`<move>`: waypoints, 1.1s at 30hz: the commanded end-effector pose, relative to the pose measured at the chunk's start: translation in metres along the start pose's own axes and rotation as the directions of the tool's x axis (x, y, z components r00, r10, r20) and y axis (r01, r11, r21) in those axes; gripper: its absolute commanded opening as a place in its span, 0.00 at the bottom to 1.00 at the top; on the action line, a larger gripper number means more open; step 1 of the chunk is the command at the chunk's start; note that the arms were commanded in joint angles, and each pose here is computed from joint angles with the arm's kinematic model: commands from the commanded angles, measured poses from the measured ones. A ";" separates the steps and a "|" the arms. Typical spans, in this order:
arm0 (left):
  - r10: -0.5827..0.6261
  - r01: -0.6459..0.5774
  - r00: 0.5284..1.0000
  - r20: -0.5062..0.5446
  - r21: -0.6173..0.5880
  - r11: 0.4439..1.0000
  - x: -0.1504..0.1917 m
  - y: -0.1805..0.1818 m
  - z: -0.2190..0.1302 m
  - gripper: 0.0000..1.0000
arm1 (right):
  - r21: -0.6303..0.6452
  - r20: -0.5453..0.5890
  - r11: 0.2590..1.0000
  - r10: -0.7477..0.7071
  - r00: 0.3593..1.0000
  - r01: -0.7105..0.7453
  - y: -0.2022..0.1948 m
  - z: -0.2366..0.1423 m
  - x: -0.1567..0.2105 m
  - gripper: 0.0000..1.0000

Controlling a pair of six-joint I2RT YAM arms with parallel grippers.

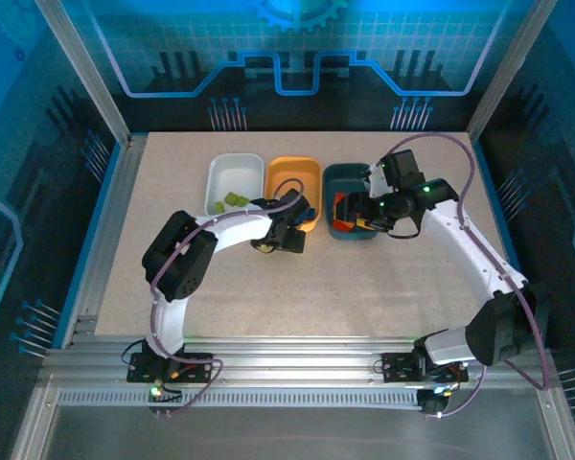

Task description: Sort the legos into containers by color

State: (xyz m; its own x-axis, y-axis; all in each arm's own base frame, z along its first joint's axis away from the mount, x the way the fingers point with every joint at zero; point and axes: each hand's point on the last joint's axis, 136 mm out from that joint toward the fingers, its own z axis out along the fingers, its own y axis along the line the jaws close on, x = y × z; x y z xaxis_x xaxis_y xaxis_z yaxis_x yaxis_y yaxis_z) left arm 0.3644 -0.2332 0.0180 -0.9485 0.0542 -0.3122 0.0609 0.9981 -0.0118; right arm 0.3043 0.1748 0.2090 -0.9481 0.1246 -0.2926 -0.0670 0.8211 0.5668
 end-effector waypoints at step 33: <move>-0.089 0.083 0.994 0.055 0.101 0.991 -0.004 0.012 -0.088 0.55 | -0.021 -0.026 1.000 -0.008 1.000 0.008 0.008 0.017 0.006 0.70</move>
State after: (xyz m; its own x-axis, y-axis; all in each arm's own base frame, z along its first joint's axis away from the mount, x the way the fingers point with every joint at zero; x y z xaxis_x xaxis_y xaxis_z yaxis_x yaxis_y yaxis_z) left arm 0.3535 -0.2289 0.0706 -0.9407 -0.0025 -0.3393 0.0354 0.9938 -0.1055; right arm 0.3051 0.1883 0.2062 -0.9501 0.1113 -0.2914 -0.0824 0.8115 0.5785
